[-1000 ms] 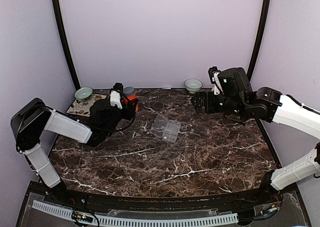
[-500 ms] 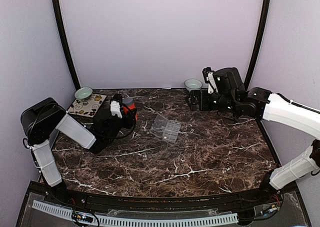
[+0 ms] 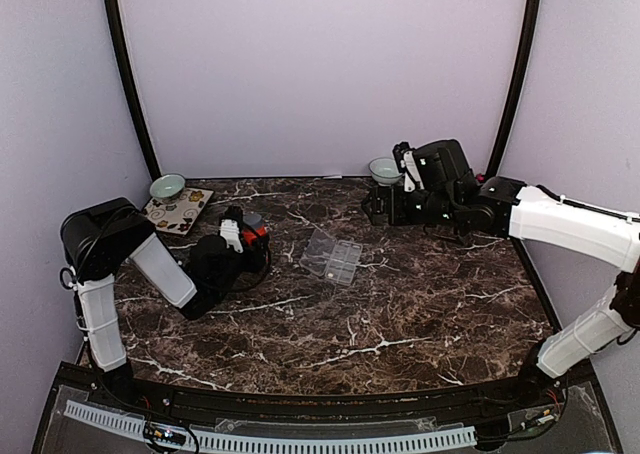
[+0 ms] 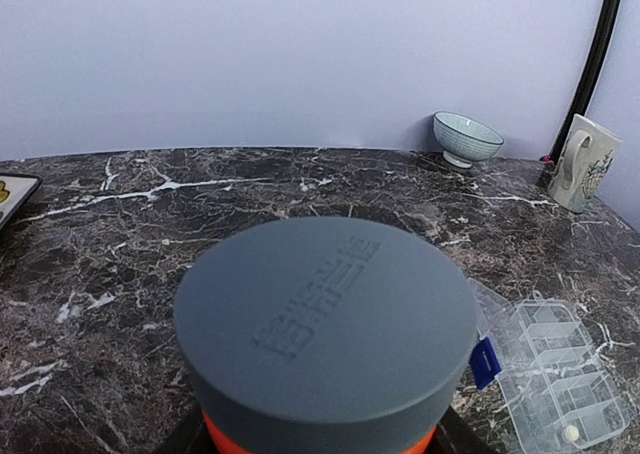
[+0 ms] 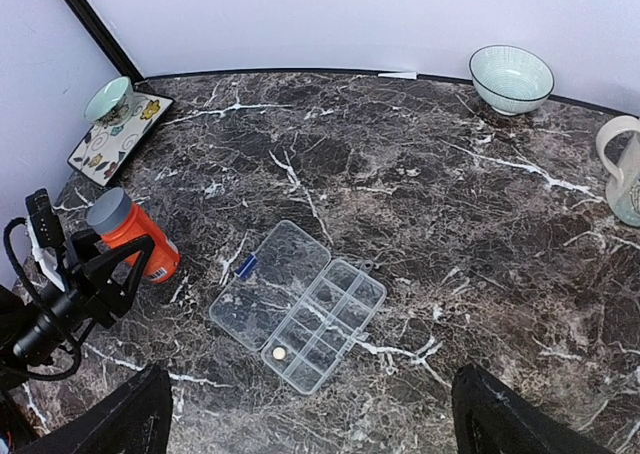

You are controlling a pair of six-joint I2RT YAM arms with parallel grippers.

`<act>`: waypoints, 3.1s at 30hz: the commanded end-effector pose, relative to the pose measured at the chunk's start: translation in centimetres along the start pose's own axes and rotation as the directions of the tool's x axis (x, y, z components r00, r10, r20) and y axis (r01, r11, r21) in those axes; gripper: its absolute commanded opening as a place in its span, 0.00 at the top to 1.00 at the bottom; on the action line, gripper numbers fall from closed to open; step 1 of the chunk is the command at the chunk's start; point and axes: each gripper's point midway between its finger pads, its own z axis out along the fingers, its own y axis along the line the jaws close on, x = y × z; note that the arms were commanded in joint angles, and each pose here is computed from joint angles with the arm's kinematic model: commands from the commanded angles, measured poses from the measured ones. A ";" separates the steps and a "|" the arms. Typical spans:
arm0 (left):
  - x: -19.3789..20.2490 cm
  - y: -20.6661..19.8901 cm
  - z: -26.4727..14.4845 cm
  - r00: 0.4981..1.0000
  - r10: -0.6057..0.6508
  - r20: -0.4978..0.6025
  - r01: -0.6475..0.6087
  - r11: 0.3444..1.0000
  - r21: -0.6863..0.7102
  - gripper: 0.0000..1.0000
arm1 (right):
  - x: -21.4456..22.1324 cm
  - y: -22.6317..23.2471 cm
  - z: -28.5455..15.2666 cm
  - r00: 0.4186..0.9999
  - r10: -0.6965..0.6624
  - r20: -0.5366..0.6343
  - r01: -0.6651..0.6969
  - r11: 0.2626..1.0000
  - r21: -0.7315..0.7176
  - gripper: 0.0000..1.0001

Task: Sort the pills into containers
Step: Place the pill bottle at the center of the board.

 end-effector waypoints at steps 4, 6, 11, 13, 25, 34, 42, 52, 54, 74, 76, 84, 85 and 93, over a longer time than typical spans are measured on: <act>-0.3 0.3 -0.4 0.997 -0.034 0.065 0.035 0.999 -0.008 1.00 | -0.3 0.3 0.8 1.000 0.015 0.012 -0.015 0.999 -0.032 0.02; -0.1 0.3 -0.4 0.997 -0.030 0.066 0.030 1.000 -0.008 0.97 | -0.2 0.2 0.9 1.000 0.016 0.008 -0.016 0.999 -0.032 0.02; 0.3 0.2 -0.2 0.997 -0.023 0.073 0.023 1.000 0.001 0.94 | 0.0 0.2 1.1 1.000 0.016 0.001 -0.016 0.999 -0.035 0.02; 0.6 0.2 -0.1 0.997 -0.020 0.068 0.020 1.000 0.002 0.92 | 0.0 0.2 1.2 1.000 0.016 -0.003 -0.016 0.999 -0.036 0.02; 1.7 0.0 -0.7 0.998 -0.011 0.060 0.010 1.000 0.018 0.81 | 0.7 0.4 1.3 0.999 0.032 -0.019 -0.033 0.998 -0.052 0.02; 2.7 -0.7 -1.5 0.999 -0.010 0.031 0.009 0.999 0.032 0.73 | 1.7 0.2 1.3 0.998 0.045 -0.032 -0.047 0.997 -0.064 0.03; 3.3 -1.0 -1.9 1.000 -0.014 0.012 0.014 0.999 0.029 0.62 | 2.4 -0.1 1.0 0.998 0.046 -0.040 -0.048 0.997 -0.068 0.03; 3.4 -1.4 -2.4 1.000 0.006 0.022 -0.006 1.000 0.010 0.45 | 2.9 -0.2 0.8 0.998 0.035 -0.048 -0.039 0.996 -0.074 0.03; 3.4 -1.6 -2.6 1.000 0.007 0.024 -0.007 1.000 0.009 0.44 | 3.0 -0.2 0.8 0.998 0.034 -0.050 -0.038 0.996 -0.077 0.03; 2.0 -2.2 -4.7 0.997 0.009 0.075 -0.007 1.000 -0.025 0.08 | 3.6 0.0 0.2 0.998 0.014 -0.058 -0.020 0.995 -0.103 0.02; 1.7 -2.2 -5.2 0.997 0.006 0.082 -0.004 1.000 -0.030 0.08 | 3.7 0.0 0.2 0.998 0.012 -0.062 -0.018 0.994 -0.104 0.02; 0.7 -3.2 -7.0 0.997 -0.001 0.071 0.001 1.000 -0.007 0.08 | 3.7 -0.1 0.8 0.995 0.018 -0.095 -0.026 0.997 -0.079 0.03; 0.6 -3.5 -7.1 0.998 -0.001 0.067 0.001 1.000 0.001 0.08 | 3.8 -0.1 0.9 0.994 0.020 -0.103 -0.028 0.997 -0.073 0.02; -0.5 -5.2 -8.9 0.999 -0.013 0.037 0.012 0.999 0.043 0.08 | 4.0 0.2 3.3 0.983 0.043 -0.180 -0.048 0.999 -0.022 0.04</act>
